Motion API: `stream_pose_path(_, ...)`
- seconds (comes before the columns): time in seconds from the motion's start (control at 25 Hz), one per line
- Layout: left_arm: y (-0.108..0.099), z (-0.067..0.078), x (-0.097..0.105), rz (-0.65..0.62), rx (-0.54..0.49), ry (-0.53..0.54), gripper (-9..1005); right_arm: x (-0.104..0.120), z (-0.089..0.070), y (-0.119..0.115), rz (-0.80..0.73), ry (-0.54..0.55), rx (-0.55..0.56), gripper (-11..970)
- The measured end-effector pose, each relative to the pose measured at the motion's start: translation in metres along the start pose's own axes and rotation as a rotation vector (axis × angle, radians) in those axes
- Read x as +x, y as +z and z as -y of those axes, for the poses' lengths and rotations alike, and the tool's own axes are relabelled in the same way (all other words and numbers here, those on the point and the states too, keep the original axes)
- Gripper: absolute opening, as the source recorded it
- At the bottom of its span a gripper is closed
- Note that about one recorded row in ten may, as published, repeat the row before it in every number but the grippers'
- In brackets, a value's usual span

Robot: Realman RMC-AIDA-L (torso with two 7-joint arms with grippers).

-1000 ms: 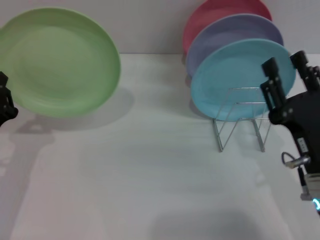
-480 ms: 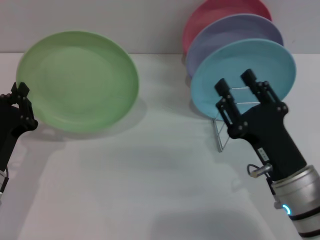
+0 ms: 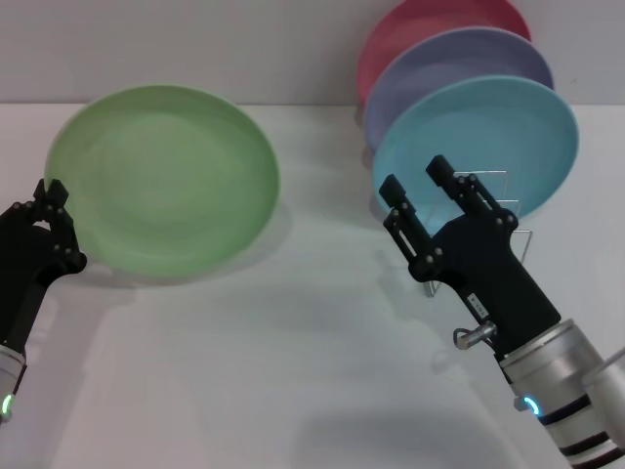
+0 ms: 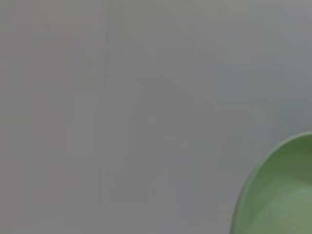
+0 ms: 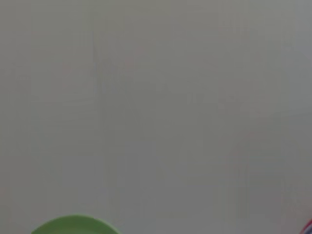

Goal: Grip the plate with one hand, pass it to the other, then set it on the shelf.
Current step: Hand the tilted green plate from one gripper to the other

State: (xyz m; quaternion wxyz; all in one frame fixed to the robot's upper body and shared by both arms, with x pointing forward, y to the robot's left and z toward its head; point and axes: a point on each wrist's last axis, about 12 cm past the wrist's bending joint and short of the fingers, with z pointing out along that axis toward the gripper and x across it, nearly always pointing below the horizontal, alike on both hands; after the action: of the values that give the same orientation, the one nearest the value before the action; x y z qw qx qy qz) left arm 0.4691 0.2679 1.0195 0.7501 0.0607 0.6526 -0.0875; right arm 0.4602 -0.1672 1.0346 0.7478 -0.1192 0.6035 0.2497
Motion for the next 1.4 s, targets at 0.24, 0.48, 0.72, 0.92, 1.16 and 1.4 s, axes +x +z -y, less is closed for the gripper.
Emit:
stream_pose_path(0.24, -0.001, 0.007, -0.001, 0.01, 0.022, 0.017, 53, 0.007, -0.002, 0.009, -0.063, 0.003, -0.015, 575)
stream_pose_path(0.48, -0.001, 0.013, 0.0, 0.001, 0.048, 0.028, 54, 0.011, -0.003, 0.016, -0.105, -0.001, -0.033, 574)
stream_pose_path(0.72, 0.001, 0.023, 0.001, -0.001, 0.061, 0.064, 55, 0.013, -0.002, 0.016, -0.126, -0.008, -0.035, 574)
stream_pose_path(0.92, 0.003, 0.033, 0.001, -0.004, 0.075, 0.102, 57, 0.016, 0.0, 0.017, -0.148, -0.016, -0.032, 574)
stream_pose_path(1.16, 0.003, 0.041, 0.0, -0.004, 0.073, 0.134, 58, 0.018, 0.004, 0.016, -0.162, -0.029, -0.024, 575)
stream_pose_path(1.4, 0.001, 0.051, 0.001, -0.006, 0.087, 0.188, 59, 0.018, 0.008, 0.019, -0.173, -0.037, -0.011, 575)
